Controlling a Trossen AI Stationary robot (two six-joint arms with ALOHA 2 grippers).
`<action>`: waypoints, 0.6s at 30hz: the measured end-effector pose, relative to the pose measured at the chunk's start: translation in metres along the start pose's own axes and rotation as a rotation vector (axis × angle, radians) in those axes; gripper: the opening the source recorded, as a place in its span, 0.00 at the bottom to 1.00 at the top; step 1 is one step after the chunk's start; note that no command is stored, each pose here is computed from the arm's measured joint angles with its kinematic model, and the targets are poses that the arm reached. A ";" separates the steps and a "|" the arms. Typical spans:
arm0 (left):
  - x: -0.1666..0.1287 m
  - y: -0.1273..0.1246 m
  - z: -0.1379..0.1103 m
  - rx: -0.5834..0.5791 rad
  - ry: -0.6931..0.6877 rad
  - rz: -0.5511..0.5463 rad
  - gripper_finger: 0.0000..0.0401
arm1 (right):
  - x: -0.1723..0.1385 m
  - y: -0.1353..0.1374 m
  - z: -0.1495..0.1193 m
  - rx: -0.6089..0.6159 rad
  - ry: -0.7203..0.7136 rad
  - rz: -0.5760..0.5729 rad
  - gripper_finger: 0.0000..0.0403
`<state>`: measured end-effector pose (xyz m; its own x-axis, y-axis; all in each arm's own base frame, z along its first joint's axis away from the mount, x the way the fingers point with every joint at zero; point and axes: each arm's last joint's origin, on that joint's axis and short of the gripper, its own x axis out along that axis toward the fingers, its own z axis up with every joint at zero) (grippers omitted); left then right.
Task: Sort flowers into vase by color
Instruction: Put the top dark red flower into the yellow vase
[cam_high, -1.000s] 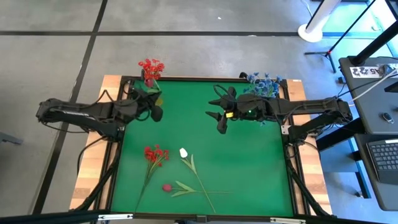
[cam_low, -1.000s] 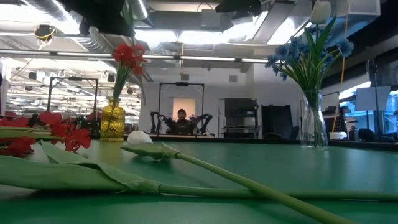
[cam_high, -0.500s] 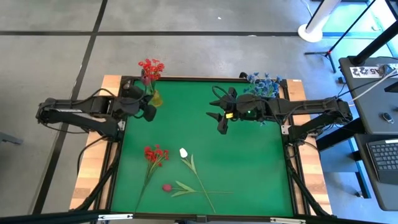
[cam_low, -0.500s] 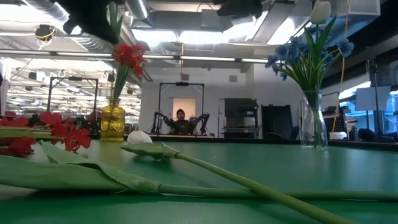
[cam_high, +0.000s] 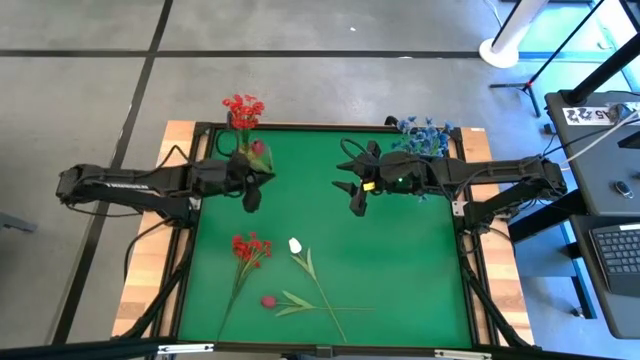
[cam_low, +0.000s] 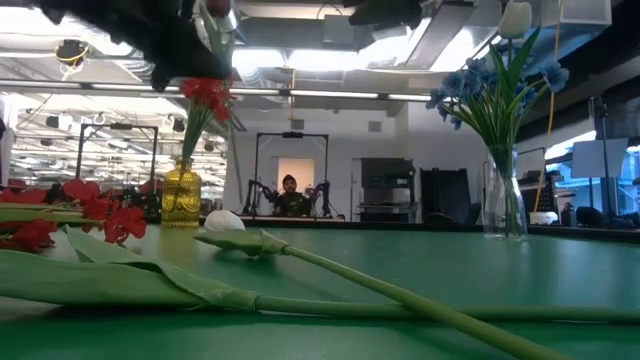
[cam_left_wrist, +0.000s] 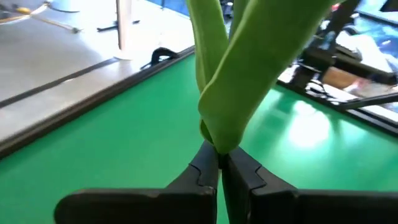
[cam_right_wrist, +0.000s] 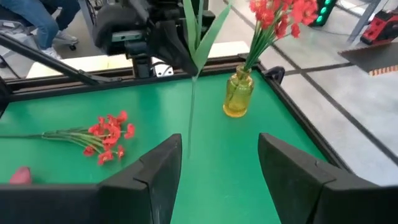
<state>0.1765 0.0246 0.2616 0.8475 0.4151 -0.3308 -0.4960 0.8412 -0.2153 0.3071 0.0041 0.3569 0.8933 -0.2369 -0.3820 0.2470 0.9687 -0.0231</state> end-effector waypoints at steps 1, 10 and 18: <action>-0.001 0.002 -0.004 -0.006 -0.002 -0.017 0.00 | 0.000 0.000 -0.001 0.001 0.008 0.005 0.52; -0.042 0.033 -0.016 -0.146 -0.058 0.140 0.00 | 0.000 0.000 -0.003 -0.003 0.028 0.004 0.52; -0.077 0.041 0.013 -0.110 -0.272 0.331 0.00 | 0.000 0.000 -0.002 0.000 0.021 0.004 0.52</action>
<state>0.0934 0.0319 0.2906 0.6511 0.7444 -0.1481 -0.7539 0.6116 -0.2400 0.3066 0.0043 0.3548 0.8861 -0.2313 -0.4016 0.2435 0.9697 -0.0213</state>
